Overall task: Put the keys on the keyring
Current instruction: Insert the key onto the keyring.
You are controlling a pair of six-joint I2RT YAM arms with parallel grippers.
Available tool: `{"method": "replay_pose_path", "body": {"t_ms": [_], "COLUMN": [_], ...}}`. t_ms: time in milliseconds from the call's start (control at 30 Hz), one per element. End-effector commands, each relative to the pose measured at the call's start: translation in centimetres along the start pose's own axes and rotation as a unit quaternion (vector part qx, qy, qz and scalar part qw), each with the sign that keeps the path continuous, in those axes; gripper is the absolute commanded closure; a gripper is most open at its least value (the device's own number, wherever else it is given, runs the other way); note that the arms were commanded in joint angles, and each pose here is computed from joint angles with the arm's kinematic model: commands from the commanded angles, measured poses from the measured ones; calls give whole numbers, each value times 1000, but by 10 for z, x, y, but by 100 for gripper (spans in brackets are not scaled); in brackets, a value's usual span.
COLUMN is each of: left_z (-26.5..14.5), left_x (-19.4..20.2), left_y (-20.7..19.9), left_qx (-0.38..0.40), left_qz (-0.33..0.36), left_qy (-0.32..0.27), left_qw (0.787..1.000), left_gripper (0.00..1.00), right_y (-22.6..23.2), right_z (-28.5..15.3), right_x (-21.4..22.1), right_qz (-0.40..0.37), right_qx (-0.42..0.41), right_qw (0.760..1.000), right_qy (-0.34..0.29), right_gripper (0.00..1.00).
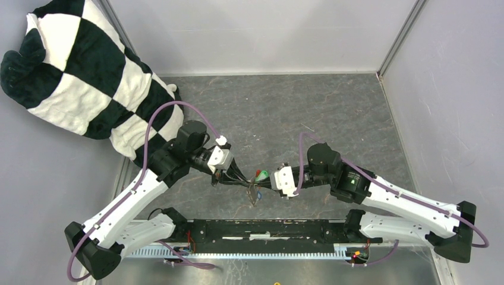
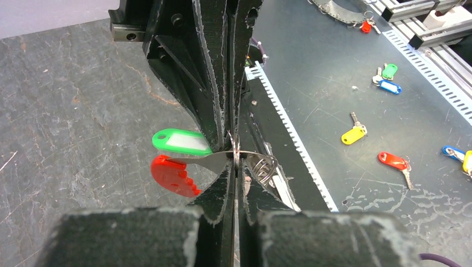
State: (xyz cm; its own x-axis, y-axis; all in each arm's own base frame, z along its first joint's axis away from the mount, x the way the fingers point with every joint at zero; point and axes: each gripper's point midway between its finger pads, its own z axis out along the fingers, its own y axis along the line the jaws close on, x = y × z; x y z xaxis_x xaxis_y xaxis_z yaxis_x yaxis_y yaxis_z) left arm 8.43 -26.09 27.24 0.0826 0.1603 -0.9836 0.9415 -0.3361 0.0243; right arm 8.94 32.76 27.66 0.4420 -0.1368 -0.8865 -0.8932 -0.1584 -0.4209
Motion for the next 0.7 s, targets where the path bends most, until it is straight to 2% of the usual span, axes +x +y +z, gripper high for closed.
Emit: {"method": "replay_pose_path", "body": {"t_ms": [0,300,667], "left_z": [2,5,4], "left_x": [-16,-18,-21], "left_y": [-9,-16,-19], "left_qx": [22,37,39], "left_qz": [14,19,27], "left_qy": [-21,-24,-27], "left_qw": [999,999,999], "left_gripper": [98,98,98], "right_y": [-7,-21,-19], "right_z": [-3,-13,-12], "right_x": [-23,-33,-32], "right_qz": [-48,-110,-129], "right_qx": [-10,-4,-40], "right_qw": [999,994,990], "right_qy": [-15,12,36], "right_gripper": [99,99,99]}}
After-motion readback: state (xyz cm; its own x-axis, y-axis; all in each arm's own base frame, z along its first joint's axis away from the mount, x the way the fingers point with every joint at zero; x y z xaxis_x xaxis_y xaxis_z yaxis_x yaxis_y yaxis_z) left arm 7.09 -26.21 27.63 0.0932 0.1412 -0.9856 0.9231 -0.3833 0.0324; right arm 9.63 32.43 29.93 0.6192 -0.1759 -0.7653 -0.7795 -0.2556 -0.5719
